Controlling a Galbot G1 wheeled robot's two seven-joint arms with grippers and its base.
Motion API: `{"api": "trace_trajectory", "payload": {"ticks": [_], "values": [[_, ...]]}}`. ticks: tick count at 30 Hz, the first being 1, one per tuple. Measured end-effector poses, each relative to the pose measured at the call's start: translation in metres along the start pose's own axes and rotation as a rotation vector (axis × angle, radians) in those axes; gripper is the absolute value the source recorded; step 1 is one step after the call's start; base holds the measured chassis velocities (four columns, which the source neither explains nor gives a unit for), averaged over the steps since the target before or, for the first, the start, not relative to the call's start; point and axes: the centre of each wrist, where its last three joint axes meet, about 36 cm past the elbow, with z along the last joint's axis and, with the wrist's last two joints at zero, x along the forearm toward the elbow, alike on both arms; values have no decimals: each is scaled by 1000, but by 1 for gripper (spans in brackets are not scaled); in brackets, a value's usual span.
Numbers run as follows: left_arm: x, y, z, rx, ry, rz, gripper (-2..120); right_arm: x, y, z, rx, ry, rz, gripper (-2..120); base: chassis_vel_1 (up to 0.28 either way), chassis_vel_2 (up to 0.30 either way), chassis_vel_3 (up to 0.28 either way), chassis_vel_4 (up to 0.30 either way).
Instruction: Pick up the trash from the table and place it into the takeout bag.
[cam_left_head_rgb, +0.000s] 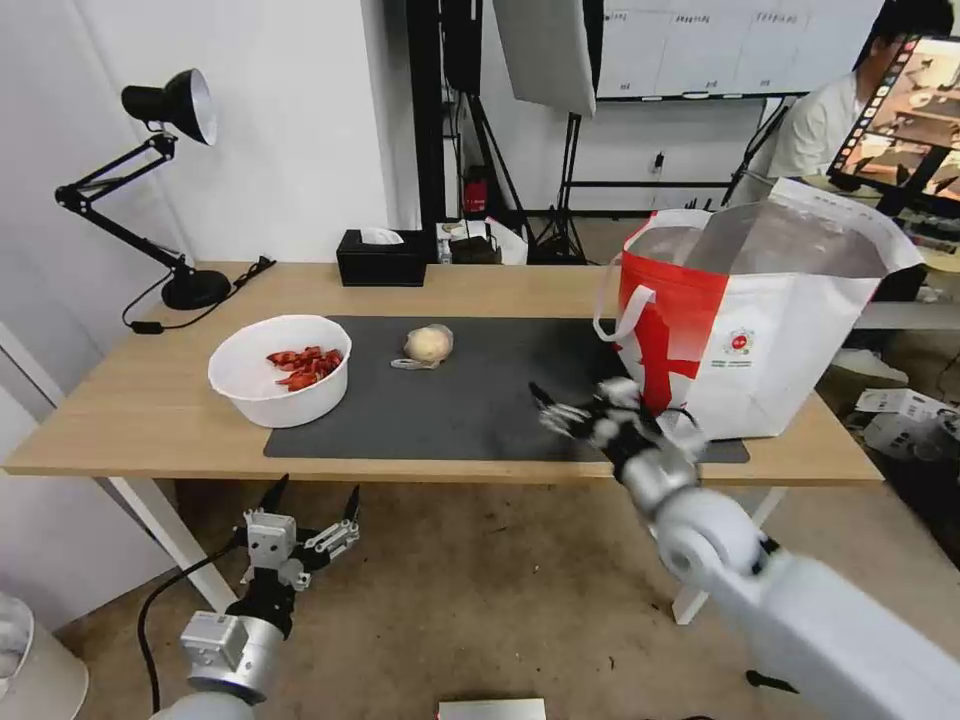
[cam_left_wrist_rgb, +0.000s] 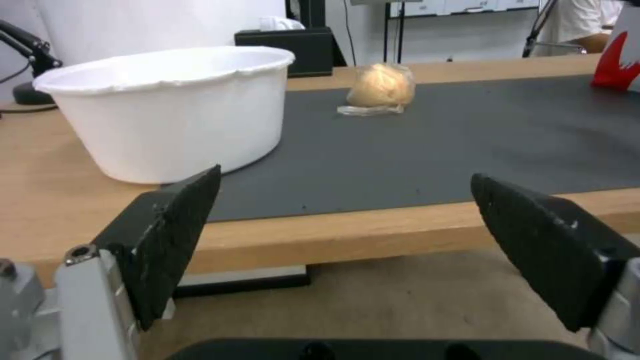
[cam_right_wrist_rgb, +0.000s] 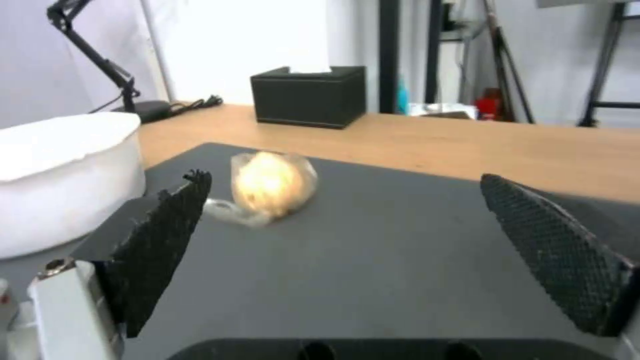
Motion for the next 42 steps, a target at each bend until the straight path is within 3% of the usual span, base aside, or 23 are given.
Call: {"api": "trace_trajectory", "payload": {"ticks": [8,13,15,19,24,36,39,42], "values": [[0,4,0,-2,-2,-15,100,-102,23,5,26,57,-29,100,0,0,0,0],[0,4,1,-1,0,-18,100,-137,32,2,31,72,-37,100,0,0,0,0],[0,4,2,2,3,-22,100,-183,47,-6,76,127,-18,100,0,0,0,0],[1,5,3,3,3,-28,100,-229,69,-12,135,208,0,100,0,0,0,0],[2,8,4,8,4,-33,100,-252,84,-8,189,295,26,100,0,0,0,0],[2,11,6,14,-2,-37,100,-249,93,6,243,343,81,100,0,0,0,0],[3,9,7,16,1,-33,100,-246,93,9,245,342,91,86,0,0,0,0],[3,9,7,15,2,-33,100,-245,94,8,245,340,91,82,0,0,0,0]]}}
